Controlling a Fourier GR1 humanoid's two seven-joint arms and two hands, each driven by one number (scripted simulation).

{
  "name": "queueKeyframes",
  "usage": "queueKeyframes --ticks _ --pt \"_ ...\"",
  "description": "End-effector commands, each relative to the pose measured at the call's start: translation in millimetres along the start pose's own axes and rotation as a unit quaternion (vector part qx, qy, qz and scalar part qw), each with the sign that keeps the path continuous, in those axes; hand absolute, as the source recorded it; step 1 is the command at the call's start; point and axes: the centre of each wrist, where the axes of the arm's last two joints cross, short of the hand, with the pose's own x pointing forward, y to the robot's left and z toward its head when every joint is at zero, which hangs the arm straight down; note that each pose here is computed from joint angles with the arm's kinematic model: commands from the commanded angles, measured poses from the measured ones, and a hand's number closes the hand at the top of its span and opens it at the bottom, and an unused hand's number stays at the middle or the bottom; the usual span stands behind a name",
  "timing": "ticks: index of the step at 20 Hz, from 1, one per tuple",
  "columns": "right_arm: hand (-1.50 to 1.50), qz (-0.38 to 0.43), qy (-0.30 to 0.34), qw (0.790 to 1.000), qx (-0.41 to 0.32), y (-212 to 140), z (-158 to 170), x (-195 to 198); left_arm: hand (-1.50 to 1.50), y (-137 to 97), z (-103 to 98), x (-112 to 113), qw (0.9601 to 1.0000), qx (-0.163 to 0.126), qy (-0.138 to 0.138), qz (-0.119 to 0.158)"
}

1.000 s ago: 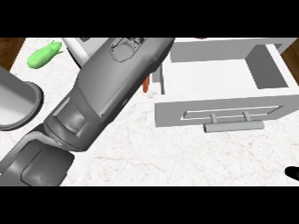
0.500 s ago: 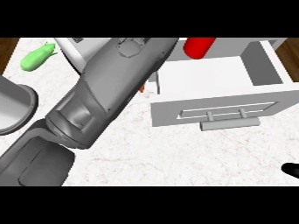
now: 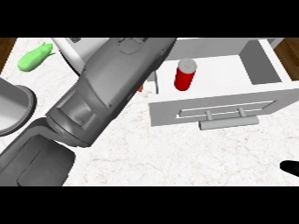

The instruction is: Pick up the can, place it into the drawer and close the drawer

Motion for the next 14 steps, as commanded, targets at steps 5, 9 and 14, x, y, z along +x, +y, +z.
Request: queueKeyframes --ticks 5,9,14 --pt "-1.5 0.108 -0.059 0.991 0.048 10.6 -13.7 2.1 -1.5 3.4 -3.1 -1.4 0.9994 0.009 0.004 0.034" --pt "-1.5 0.171 -0.064 0.981 0.07 27.8 -23.5 1.1 -1.5 3.1 -2.3 -0.5 0.9981 0.02 0.007 0.059" --pt "-1.5 0.262 -0.076 0.959 0.073 44.8 -47.2 -10.4 -1.5 -1.0 -1.6 11.9 0.9985 0.003 0.002 0.054"
